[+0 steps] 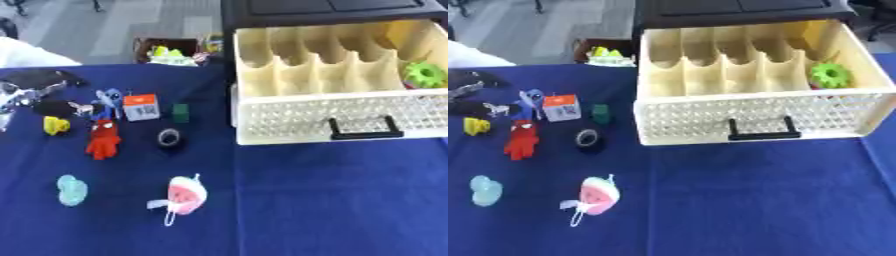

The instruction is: Pick up objects from table and place into drawer.

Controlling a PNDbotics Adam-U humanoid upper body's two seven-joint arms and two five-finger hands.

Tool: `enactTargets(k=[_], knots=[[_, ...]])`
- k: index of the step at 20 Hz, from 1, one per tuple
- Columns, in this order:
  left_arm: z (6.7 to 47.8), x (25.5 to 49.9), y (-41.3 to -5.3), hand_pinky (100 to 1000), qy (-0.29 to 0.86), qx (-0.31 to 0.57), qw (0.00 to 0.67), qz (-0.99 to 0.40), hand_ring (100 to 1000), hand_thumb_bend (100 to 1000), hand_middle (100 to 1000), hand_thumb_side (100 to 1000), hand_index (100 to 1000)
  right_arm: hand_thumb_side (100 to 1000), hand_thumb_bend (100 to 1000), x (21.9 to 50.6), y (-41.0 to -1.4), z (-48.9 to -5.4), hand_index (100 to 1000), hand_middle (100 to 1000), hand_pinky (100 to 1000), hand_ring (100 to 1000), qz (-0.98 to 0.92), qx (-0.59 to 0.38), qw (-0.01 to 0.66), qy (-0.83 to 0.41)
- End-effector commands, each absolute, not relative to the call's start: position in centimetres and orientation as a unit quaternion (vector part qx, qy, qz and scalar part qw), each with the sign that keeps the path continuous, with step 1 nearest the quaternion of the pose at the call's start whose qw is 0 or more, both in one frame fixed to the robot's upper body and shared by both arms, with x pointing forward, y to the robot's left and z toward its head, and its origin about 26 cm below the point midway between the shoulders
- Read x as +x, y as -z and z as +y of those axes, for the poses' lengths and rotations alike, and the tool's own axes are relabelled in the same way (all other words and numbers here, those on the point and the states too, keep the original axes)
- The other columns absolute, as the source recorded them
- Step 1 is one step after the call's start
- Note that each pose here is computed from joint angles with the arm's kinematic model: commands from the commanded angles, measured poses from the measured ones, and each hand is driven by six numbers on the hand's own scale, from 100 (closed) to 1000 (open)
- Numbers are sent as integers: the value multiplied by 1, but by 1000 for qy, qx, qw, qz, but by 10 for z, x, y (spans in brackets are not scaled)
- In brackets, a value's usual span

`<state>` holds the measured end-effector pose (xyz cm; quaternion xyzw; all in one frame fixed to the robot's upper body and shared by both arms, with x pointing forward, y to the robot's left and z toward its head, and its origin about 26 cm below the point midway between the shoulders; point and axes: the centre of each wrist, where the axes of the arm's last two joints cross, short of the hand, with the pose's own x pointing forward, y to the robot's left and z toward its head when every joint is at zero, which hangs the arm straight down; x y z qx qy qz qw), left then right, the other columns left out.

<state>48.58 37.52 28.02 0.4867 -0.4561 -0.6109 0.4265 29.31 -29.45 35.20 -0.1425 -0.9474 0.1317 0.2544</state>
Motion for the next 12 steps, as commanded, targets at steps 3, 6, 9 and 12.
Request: enactTargets(k=[3,6,9,12], knots=[[381,485,-296,856,599,515,425,-442,886,501,811,1000,965,1000,100,288,-361,-296,722,382,596,479,-951,-146,240,-132],[381,487,-296,850,597,520,425,-439,883,491,809,1000,971,1000,100,288,-362,-295,720,380,597,478,-951,-143,239,-132],[380,488,-299,840,587,533,426,-436,877,469,801,928,954,1000,100,288,-363,-295,717,377,596,474,-951,-142,239,-133],[379,489,-298,821,578,541,429,-435,865,434,791,901,945,1000,100,288,-363,-295,714,374,595,471,-952,-141,239,-130]])
